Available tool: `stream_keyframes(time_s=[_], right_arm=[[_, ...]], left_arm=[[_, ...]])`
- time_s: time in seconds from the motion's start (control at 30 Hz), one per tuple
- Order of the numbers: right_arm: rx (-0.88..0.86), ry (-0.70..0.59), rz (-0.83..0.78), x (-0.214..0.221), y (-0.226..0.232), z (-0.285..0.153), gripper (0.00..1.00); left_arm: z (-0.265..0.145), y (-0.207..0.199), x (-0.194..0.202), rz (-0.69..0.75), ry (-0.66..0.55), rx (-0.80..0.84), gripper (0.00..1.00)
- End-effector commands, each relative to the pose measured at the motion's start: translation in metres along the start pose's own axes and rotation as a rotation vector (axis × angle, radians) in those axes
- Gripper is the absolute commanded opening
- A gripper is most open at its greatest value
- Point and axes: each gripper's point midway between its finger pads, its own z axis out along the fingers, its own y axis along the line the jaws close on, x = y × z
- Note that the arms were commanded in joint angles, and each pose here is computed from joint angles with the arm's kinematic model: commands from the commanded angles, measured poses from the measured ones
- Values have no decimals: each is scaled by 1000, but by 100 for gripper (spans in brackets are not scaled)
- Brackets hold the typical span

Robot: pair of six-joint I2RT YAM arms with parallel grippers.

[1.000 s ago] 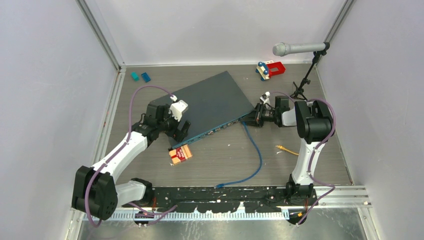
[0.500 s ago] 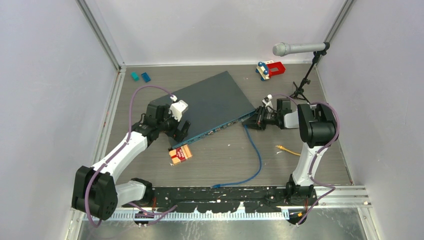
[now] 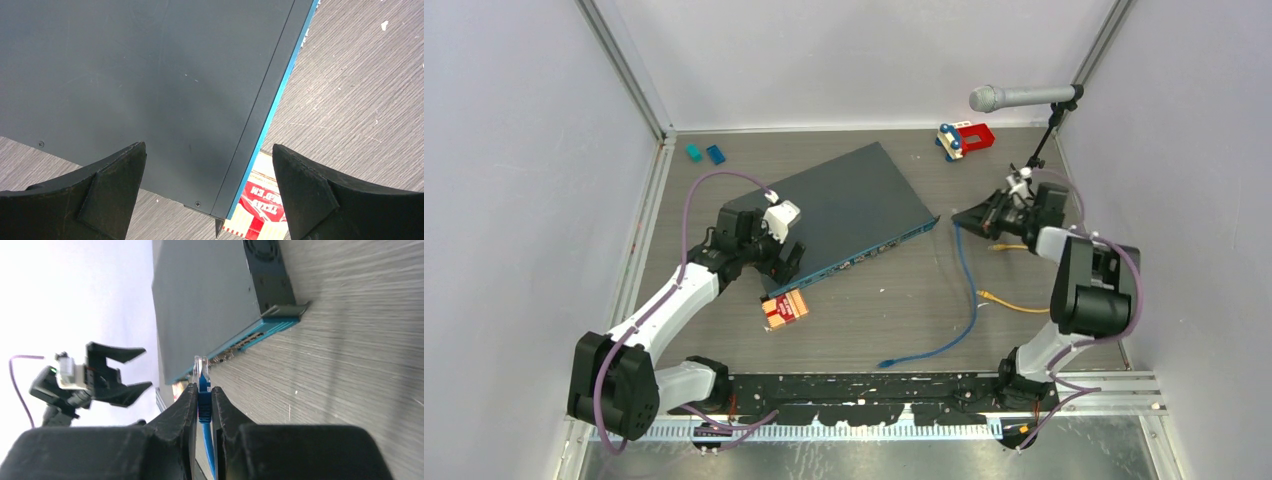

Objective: Pull the plug from the switch port
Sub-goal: Place the connector at the center of the board.

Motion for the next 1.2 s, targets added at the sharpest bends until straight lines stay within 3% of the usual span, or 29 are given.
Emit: stream_keyframes(time_s=[0.0,0.23,0.4,0.83,1.03,1.17], right_arm=[[28,-51,-49,-19,16,-46,1],[174,-47,-106,-23,-11,-112,1],[234,-117,-128,-39,-35,-147,1],[409,-131,-220,-63,-85,-163,3],[475,-206,-221,-87,-97,-169,4],[480,-277,-140,-96,-101,-167,3]], left_arm=[[-3,-2,-21,29,-51,22,100],[0,-3,-26,30,-61,36,100],[3,-5,-25,29,-63,46,100],[7,-6,-22,36,-63,56,100],[8,-7,-24,41,-70,60,100],[8,-6,-24,44,-70,61,100]])
